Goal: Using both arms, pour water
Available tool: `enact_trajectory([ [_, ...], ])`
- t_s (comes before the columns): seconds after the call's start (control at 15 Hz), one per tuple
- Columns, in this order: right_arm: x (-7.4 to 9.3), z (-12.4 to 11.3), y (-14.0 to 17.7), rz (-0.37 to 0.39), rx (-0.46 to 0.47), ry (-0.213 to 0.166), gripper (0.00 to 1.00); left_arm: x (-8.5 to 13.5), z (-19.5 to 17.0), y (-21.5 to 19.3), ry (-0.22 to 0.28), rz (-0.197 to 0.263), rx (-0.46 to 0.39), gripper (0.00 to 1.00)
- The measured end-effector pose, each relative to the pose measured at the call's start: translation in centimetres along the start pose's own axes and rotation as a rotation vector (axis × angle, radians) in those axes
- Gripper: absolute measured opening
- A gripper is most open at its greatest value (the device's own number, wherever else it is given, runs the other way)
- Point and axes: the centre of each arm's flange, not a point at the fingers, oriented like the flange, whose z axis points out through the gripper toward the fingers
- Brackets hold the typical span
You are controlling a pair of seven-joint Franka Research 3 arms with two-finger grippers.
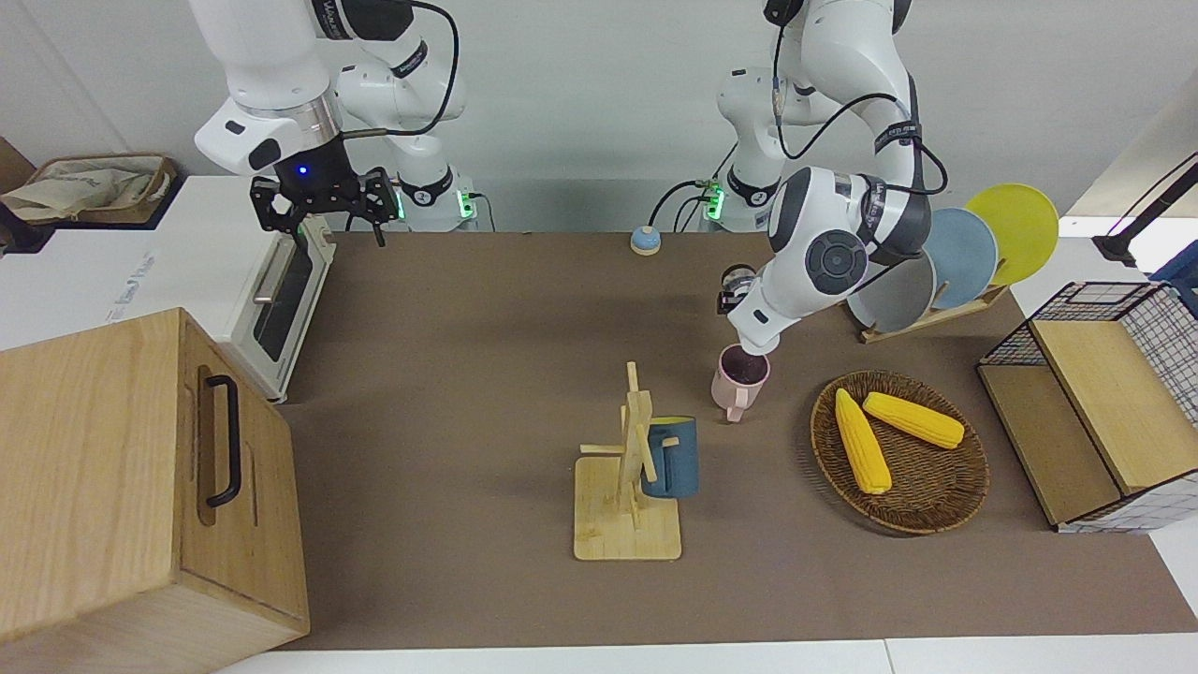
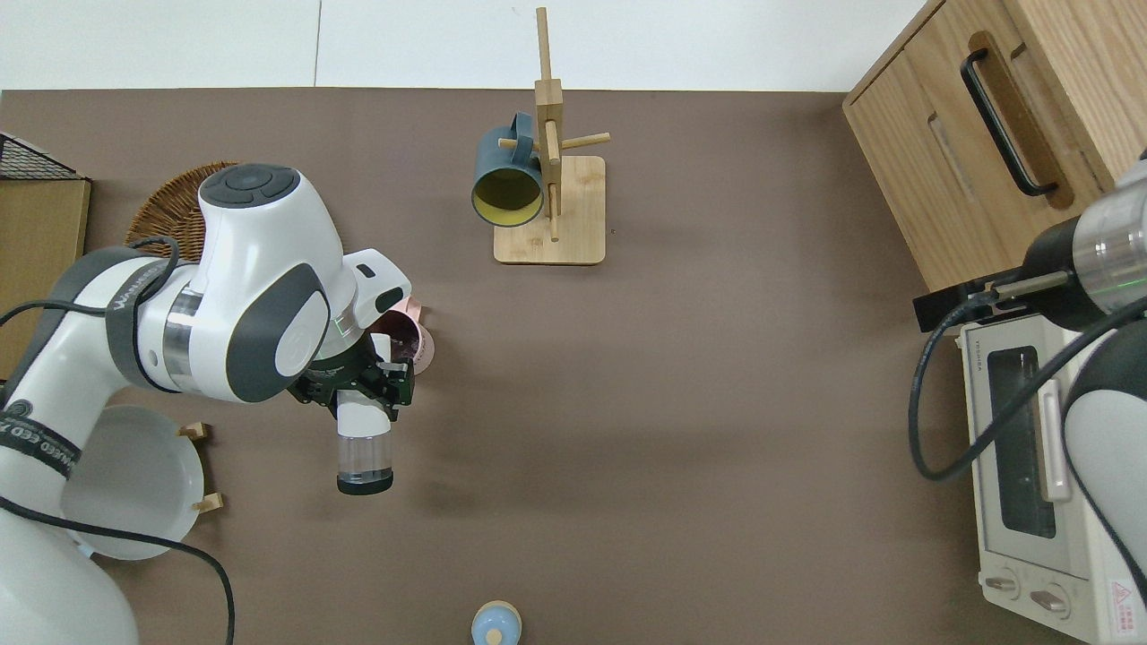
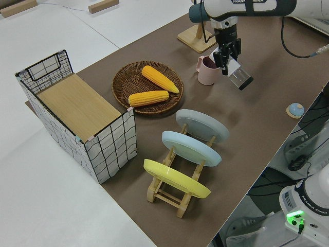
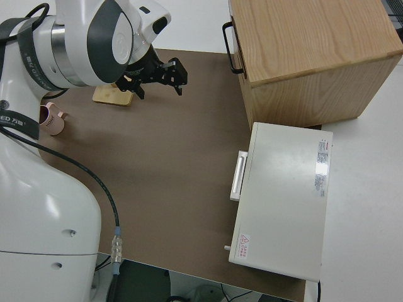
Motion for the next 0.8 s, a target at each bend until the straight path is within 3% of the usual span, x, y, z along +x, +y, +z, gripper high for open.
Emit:
enact_trajectory([
  [0.8,0.0,0.0,0.0,0.0,0.0,0.0,0.99,-0.31,-0.44,0.47,0.002,0.007,0.003,0.63],
])
